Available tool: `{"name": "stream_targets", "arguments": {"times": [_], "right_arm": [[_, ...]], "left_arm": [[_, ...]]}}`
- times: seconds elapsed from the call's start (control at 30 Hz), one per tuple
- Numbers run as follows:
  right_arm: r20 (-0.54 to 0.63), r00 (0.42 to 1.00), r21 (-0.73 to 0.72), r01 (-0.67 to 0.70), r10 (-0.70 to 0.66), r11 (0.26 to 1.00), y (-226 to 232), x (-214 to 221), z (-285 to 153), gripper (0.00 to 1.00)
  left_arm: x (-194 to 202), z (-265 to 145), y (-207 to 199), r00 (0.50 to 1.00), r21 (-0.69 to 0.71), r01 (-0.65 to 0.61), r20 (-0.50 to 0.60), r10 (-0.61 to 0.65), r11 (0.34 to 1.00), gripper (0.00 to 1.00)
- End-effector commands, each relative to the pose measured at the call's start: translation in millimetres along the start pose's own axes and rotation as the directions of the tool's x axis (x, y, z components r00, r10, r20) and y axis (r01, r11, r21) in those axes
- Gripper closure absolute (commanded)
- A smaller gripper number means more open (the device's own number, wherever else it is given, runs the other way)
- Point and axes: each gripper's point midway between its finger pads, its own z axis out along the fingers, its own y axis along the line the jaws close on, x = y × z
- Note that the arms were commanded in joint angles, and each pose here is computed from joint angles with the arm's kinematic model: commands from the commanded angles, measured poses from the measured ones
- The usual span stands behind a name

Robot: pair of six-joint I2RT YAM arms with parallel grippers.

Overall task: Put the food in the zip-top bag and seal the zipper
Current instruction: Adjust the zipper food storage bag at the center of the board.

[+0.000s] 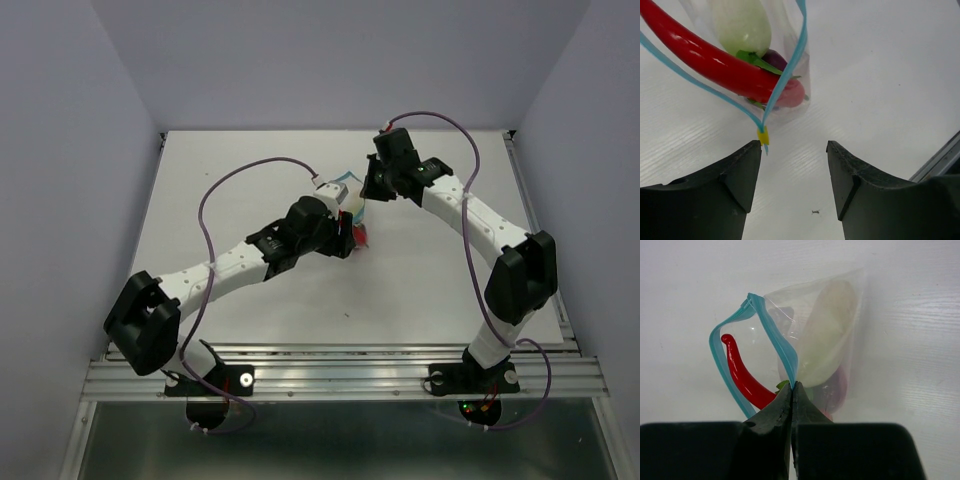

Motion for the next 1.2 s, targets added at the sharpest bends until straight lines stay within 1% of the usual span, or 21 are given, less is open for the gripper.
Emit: {"name": "stream_targets", "arguments": {"times": [0.0, 0.1, 0.27, 0.33, 0.37, 0.47, 0.57, 0.7, 0.73, 0.8, 0.83, 0.97, 1.0, 1.07, 1.1, 1.13, 1.17], "right_arm": [[0.030, 0.999, -0.051, -0.024, 0.026, 0.998, 12, -18, -10, 0.99], [0.032, 0.999, -0.052, -0.021, 0.023, 0.998, 12, -18, -11, 0.99], [0.033, 0.999, -0.054, -0.024, 0.026, 0.998, 10, -20, -12, 0.99], [0.031, 0.999, -0.052, -0.023, 0.024, 0.998, 9, -19, -12, 0.99], [0.033, 0.999, -0.050, -0.024, 0.026, 0.998, 9, -19, -12, 0.99], [0.029, 0.999, -0.049, -0.023, 0.024, 0.999, 9, -18, -10, 0.99], [0.031, 0.999, -0.038, -0.030, 0.031, 0.999, 4, -20, -9, 0.99], [0.031, 0.999, -0.035, -0.033, 0.034, 0.999, 3, -19, -9, 0.99], [0.031, 0.999, -0.035, -0.033, 0.034, 0.999, 3, -19, -9, 0.99], [0.031, 0.999, -0.035, -0.033, 0.034, 0.999, 3, -19, -9, 0.99], [0.030, 0.999, -0.034, -0.033, 0.034, 0.999, 3, -19, -8, 0.99], [0.028, 0.999, -0.033, -0.033, 0.034, 0.999, 2, -18, -9, 0.99], [0.030, 0.999, -0.030, -0.039, 0.040, 0.999, -1, -20, -8, 0.99], [0.025, 0.999, -0.027, -0.038, 0.039, 0.999, -2, -18, -7, 0.99], [0.026, 0.999, -0.028, -0.039, 0.040, 0.999, -2, -18, -7, 0.99], [0.025, 0.999, -0.027, -0.039, 0.040, 0.999, -3, -18, -7, 0.99], [0.022, 0.999, -0.025, -0.039, 0.040, 0.999, -3, -17, -7, 0.99]], "left_arm": [[-20, 6, 12, 0.996, -0.073, -0.023, 0.082, 0.029, 0.997, 0.35], [-11, 11, 23, 0.998, -0.121, -0.014, 0.059, 0.022, 0.993, 0.36], [3, 20, 28, 1.000, -0.133, -0.008, 0.023, 0.011, 0.991, 0.38], [5, 23, 29, 1.000, -0.135, -0.010, 0.017, 0.012, 0.991, 0.46], [3, 24, 27, 1.000, -0.127, -0.011, 0.016, 0.014, 0.992, 0.51], [6, 25, 25, 1.000, -0.116, -0.011, 0.012, 0.012, 0.993, 0.59], [8, 23, 27, 1.000, -0.124, -0.006, 0.013, 0.007, 0.992, 0.62], [9, 22, 28, 1.000, -0.123, 0.000, 0.023, 0.003, 0.992, 0.63], [9, 22, 28, 1.000, -0.123, 0.001, 0.023, 0.001, 0.992, 0.64], [11, 24, 28, 1.000, -0.120, 0.001, 0.018, 0.001, 0.993, 0.72], [13, 25, 28, 1.000, -0.119, -0.001, 0.009, 0.002, 0.993, 0.74], [18, 27, 28, 1.000, -0.111, 0.006, 0.000, -0.006, 0.994, 0.75], [16, 26, 30, 1.000, -0.123, 0.008, 0.009, -0.007, 0.992, 0.78], [12, 25, 30, 1.000, -0.127, 0.009, 0.021, -0.006, 0.992, 0.80], [10, 25, 29, 1.000, -0.126, 0.005, 0.028, -0.001, 0.992, 0.86], [6, 25, 27, 0.999, -0.120, 0.003, 0.038, 0.001, 0.993, 0.91], [4, 25, 27, 0.999, -0.119, 0.002, 0.044, 0.003, 0.993, 1.00]]}}
